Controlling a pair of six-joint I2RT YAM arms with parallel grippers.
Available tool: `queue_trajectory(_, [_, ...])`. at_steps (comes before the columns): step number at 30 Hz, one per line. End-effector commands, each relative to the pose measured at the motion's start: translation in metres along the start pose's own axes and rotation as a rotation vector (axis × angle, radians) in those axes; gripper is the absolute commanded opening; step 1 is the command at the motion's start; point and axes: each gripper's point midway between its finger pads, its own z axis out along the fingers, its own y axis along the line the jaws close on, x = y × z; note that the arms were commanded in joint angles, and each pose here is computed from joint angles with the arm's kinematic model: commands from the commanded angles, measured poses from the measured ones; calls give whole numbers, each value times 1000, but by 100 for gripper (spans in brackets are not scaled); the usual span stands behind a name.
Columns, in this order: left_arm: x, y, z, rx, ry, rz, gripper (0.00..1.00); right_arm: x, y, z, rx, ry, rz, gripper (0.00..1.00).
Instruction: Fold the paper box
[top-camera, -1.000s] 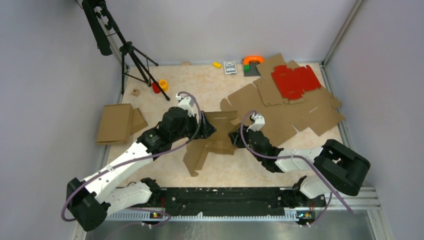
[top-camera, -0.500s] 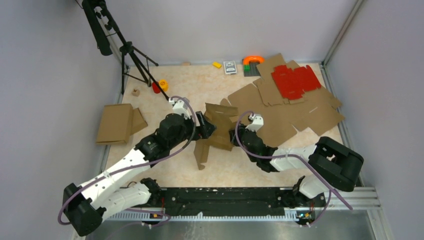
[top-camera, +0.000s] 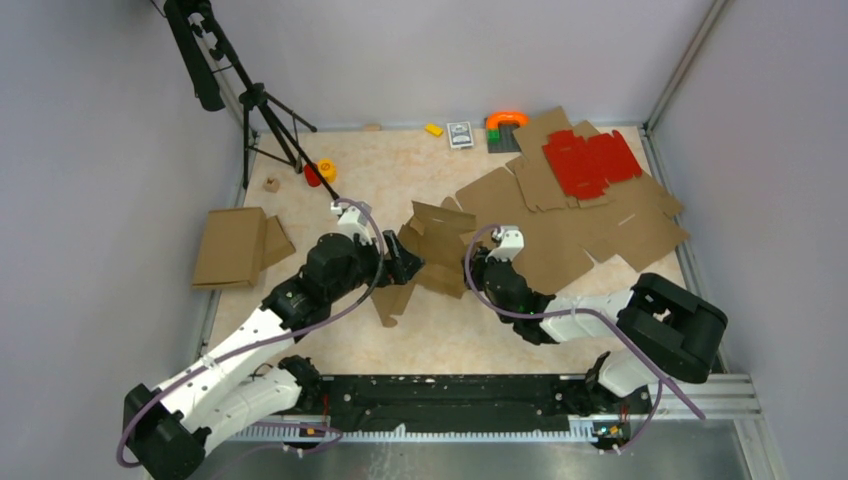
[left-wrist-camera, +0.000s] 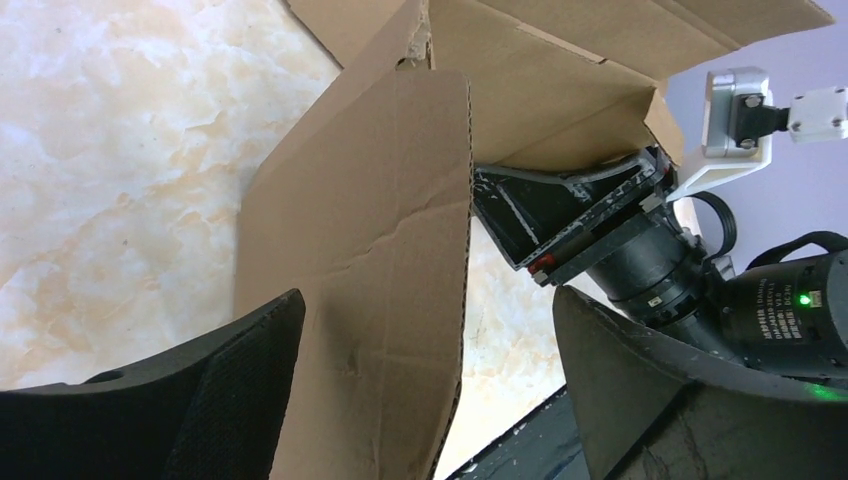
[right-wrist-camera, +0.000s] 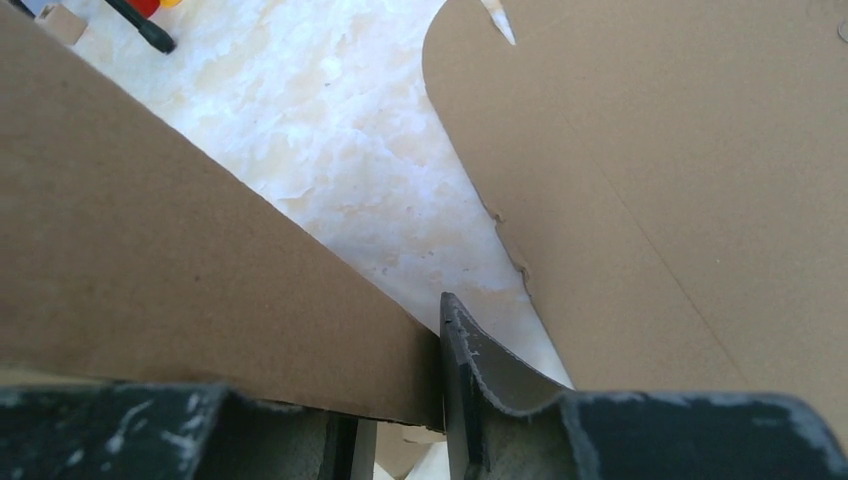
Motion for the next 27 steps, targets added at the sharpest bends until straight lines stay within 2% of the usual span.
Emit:
queue_trajectory(1, [1,-11,3,69,25,-7,92,-22,12,4,13,-47,73,23])
queue_trajectory(3, [5,-11,6,65,40,-25,85,-24,14,6,25,-45,107,25])
queue_trajectory(6, [10,-13,11,65,82,-49,74,-24,23,11,14,-31,130,41])
queue_trajectory(8, [9,-17,12,65,113,-43,71,-21,23,14,34,-13,126,50])
queue_trajectory(13, [9,-7,10,-39,170,-21,68,-13,6,11,129,25,112,49])
queue_trajectory(18, [14,-20,14,49,175,-74,63,-3,-4,11,182,61,140,53])
queue_trajectory(22, [20,-21,18,46,216,-76,50,8,-1,17,157,103,203,53])
queue_trajectory(27, [19,-13,16,-24,255,-39,49,12,5,19,90,128,223,54])
